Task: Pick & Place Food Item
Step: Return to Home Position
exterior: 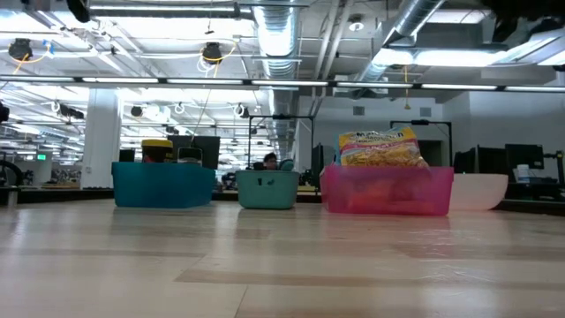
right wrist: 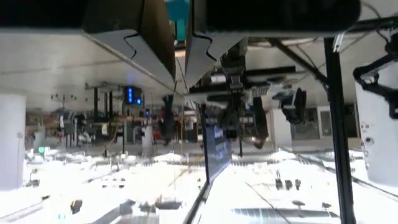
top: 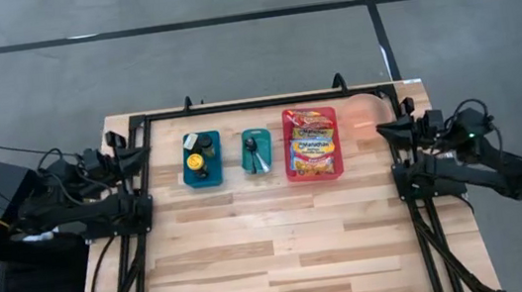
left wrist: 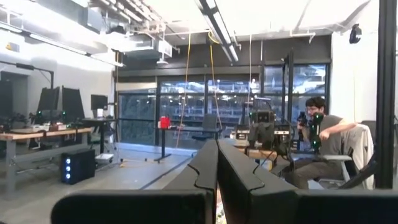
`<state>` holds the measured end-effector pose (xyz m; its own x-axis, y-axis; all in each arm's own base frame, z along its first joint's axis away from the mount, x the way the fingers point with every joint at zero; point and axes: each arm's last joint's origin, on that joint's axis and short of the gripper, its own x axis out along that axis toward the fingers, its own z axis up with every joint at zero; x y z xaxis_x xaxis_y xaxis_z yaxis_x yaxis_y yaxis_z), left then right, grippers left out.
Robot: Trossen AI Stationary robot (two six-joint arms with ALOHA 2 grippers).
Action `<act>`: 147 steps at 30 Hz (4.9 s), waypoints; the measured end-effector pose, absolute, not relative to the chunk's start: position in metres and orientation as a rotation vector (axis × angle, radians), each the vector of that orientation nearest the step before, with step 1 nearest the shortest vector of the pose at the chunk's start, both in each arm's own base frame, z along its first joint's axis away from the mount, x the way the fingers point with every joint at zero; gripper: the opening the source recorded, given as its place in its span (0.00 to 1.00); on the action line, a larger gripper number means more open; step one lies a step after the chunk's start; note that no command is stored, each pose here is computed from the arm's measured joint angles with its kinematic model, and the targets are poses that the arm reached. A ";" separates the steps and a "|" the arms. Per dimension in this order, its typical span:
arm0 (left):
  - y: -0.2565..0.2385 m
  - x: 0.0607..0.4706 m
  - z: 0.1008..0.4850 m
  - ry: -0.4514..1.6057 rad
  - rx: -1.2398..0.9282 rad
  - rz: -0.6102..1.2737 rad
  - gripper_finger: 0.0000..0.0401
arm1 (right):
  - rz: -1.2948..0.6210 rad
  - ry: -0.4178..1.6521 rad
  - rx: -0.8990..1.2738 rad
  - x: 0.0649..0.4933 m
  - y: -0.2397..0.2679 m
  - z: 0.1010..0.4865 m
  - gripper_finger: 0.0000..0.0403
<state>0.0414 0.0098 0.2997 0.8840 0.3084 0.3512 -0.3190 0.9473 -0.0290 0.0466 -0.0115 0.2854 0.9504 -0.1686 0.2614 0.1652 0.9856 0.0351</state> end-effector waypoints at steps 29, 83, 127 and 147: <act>0.010 0.095 0.190 -0.236 0.000 0.229 0.00 | -0.169 -0.147 0.107 0.093 -0.028 0.179 0.08; 0.010 0.098 0.175 -0.070 -0.009 0.231 0.00 | -0.194 -0.028 0.120 0.094 -0.029 0.167 0.08; 0.010 0.098 0.175 -0.070 -0.009 0.231 0.00 | -0.194 -0.028 0.120 0.094 -0.029 0.167 0.08; 0.010 0.098 0.175 -0.070 -0.009 0.231 0.00 | -0.194 -0.028 0.120 0.094 -0.029 0.167 0.08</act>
<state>0.0978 0.0103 0.1747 0.9711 0.2290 0.0680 -0.2283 0.9734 -0.0174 0.0944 -0.0287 0.1671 0.9809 -0.1940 0.0157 0.1907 0.9741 0.1216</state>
